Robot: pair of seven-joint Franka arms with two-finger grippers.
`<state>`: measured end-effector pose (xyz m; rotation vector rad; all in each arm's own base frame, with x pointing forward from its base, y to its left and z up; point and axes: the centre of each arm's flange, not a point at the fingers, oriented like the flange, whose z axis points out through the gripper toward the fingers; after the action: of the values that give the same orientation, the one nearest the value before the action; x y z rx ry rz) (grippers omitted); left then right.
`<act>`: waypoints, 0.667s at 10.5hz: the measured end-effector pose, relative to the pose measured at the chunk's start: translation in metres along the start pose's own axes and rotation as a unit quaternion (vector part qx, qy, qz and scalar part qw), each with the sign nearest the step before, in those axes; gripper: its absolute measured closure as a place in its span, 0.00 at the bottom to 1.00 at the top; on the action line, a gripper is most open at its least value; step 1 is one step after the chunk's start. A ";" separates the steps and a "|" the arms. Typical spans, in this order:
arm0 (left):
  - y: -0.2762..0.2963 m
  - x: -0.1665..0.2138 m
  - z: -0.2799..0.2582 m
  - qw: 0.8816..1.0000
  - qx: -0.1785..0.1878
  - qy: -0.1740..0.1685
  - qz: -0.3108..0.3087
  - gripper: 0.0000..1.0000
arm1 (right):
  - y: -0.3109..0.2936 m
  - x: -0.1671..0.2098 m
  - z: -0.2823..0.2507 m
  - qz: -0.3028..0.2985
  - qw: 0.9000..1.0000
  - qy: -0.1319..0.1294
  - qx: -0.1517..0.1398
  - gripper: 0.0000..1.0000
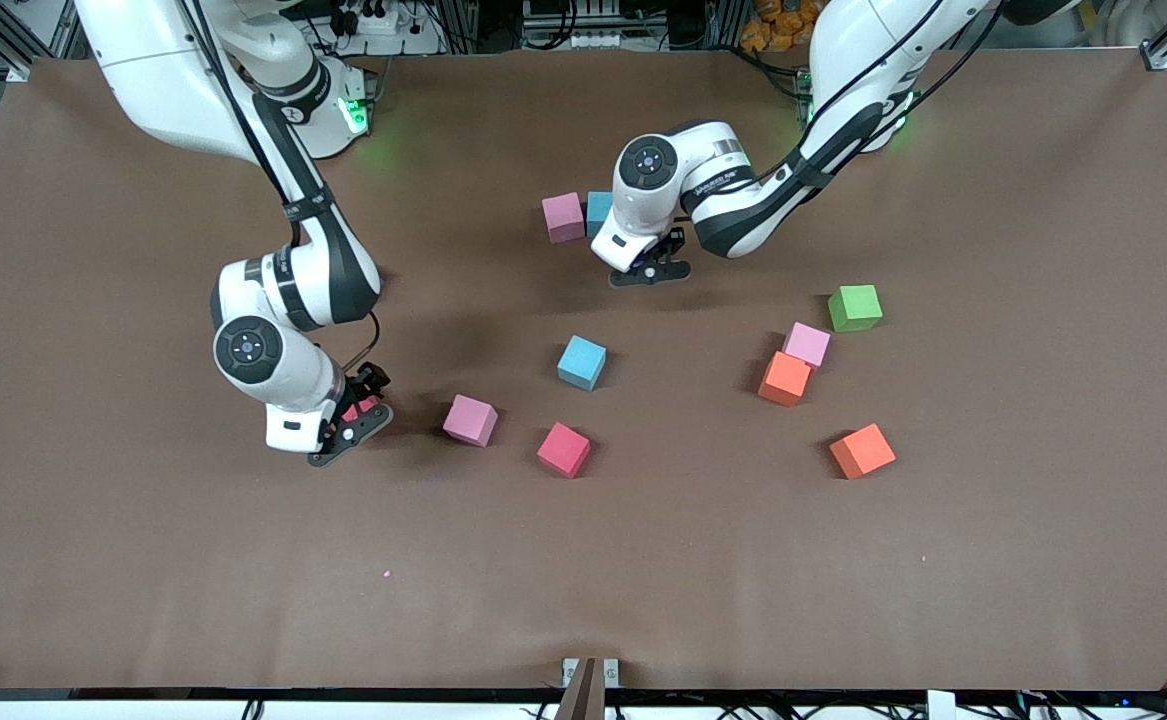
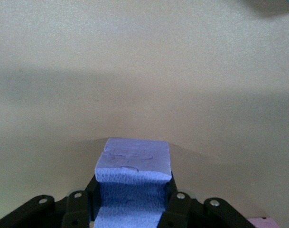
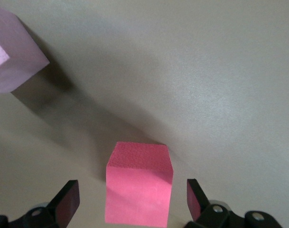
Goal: Form number 2 with 11 blocks
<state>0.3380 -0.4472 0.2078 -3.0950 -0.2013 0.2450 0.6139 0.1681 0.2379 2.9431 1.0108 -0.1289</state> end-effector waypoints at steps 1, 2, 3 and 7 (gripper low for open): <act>0.001 -0.002 0.000 1.000 0.000 0.000 -0.001 0.47 | 0.000 0.001 0.004 0.000 1.000 0.001 -0.001 0.00; 0.002 -0.004 0.001 1.000 0.001 0.000 0.000 0.47 | 0.002 0.001 0.009 0.001 1.000 0.002 -0.002 0.00; 0.002 -0.005 0.001 1.000 0.001 0.000 0.001 0.47 | 0.006 0.000 0.013 0.004 1.000 0.001 -0.002 0.00; 0.003 -0.009 0.002 1.000 0.004 0.007 0.012 0.47 | 0.010 -0.002 0.029 0.008 1.000 -0.004 0.000 0.00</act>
<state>0.3296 -0.4514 0.2070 -3.0920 -0.1610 0.2227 0.6162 0.1569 0.2087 2.9469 0.9861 -0.1410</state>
